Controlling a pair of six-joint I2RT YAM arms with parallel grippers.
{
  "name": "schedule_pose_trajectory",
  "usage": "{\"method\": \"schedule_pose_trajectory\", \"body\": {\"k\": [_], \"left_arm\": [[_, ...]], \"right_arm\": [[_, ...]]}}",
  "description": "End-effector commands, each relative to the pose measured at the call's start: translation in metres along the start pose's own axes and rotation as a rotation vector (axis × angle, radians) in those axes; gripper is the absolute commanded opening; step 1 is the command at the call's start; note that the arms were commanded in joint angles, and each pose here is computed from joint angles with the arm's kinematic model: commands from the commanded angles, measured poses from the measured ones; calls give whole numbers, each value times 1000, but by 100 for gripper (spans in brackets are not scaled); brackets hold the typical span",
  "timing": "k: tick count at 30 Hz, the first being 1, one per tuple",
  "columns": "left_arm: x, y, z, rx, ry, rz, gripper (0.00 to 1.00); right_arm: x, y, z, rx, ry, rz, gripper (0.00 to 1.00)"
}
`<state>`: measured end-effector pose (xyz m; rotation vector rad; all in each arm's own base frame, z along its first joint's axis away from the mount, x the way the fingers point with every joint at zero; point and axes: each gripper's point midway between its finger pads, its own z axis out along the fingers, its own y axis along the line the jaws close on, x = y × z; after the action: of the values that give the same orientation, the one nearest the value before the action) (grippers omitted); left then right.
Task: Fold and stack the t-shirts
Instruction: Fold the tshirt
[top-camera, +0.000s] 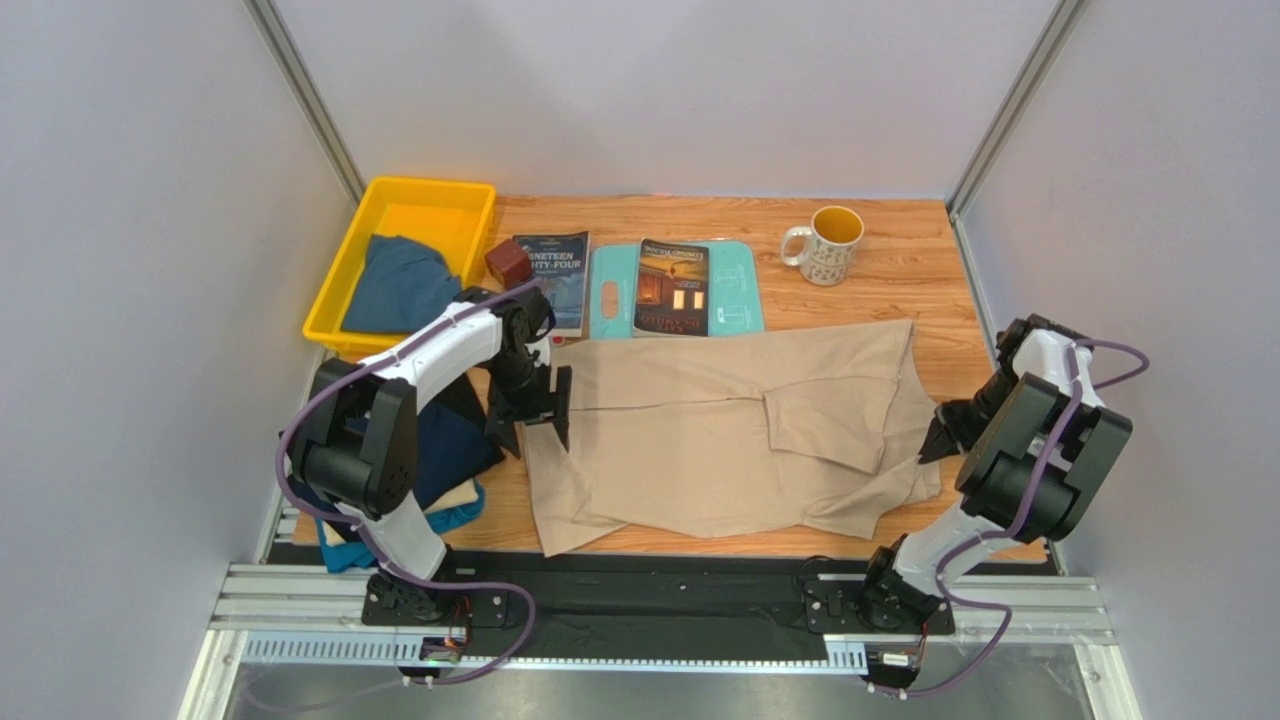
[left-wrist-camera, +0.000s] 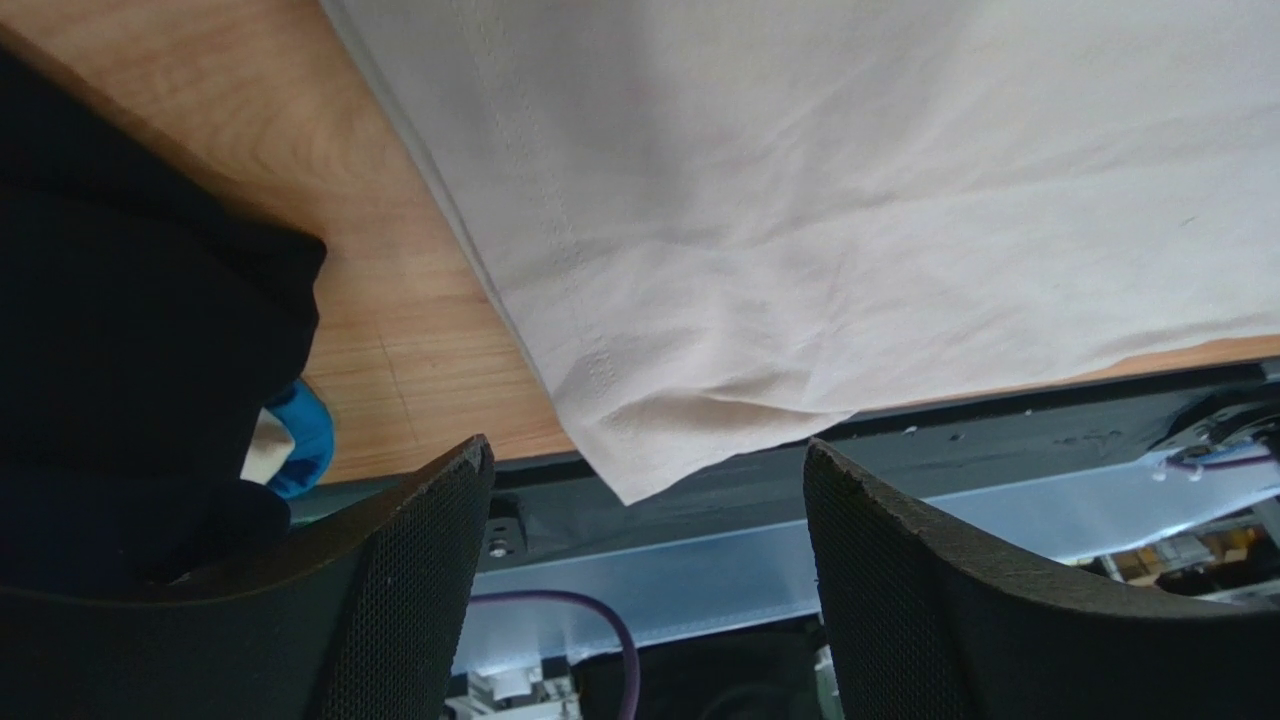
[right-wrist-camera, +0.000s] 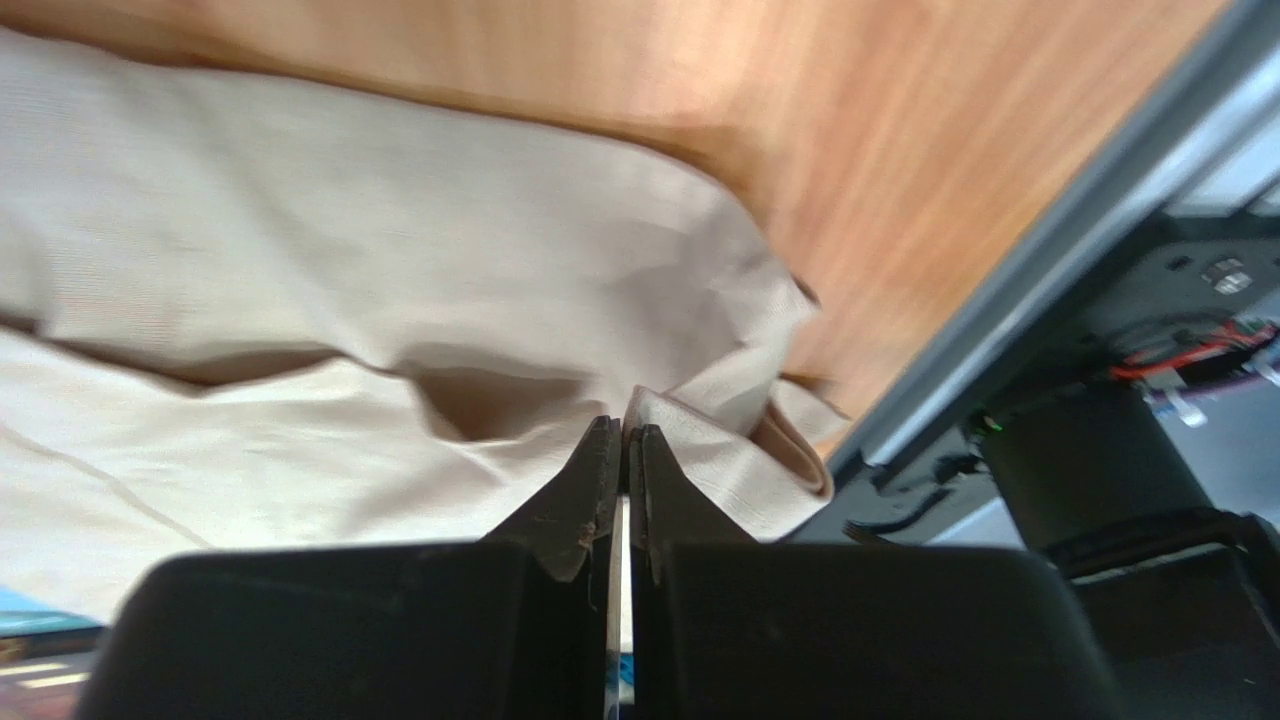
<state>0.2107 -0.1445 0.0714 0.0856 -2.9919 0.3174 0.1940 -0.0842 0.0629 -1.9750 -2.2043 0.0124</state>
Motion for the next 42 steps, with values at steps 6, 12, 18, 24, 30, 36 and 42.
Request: {"method": "schedule_pose_trajectory", "body": {"k": [6,12,18,24,30,36,42], "left_arm": [[57,2,1,21,89,17,82],[72,8,16,17,138,-17,81],[91,12,32,37,189,-53,79],[93,9,46,27,180,-39,77],[86,3,58,8,169,-20,76],[90,-1,70,-4,166,-17,76],[96,1,74,-20,153,-23,75]], "right_arm": [[-8,63,-7,-85,-30,-42,0],[1,68,1,-66,-22,-100,0],[0,72,4,-66,-10,-122,0],[2,75,9,-70,9,-149,0],[2,79,9,-85,16,-166,0],[-3,84,8,-79,12,-182,0],[-4,86,10,-73,21,-195,0]]}}
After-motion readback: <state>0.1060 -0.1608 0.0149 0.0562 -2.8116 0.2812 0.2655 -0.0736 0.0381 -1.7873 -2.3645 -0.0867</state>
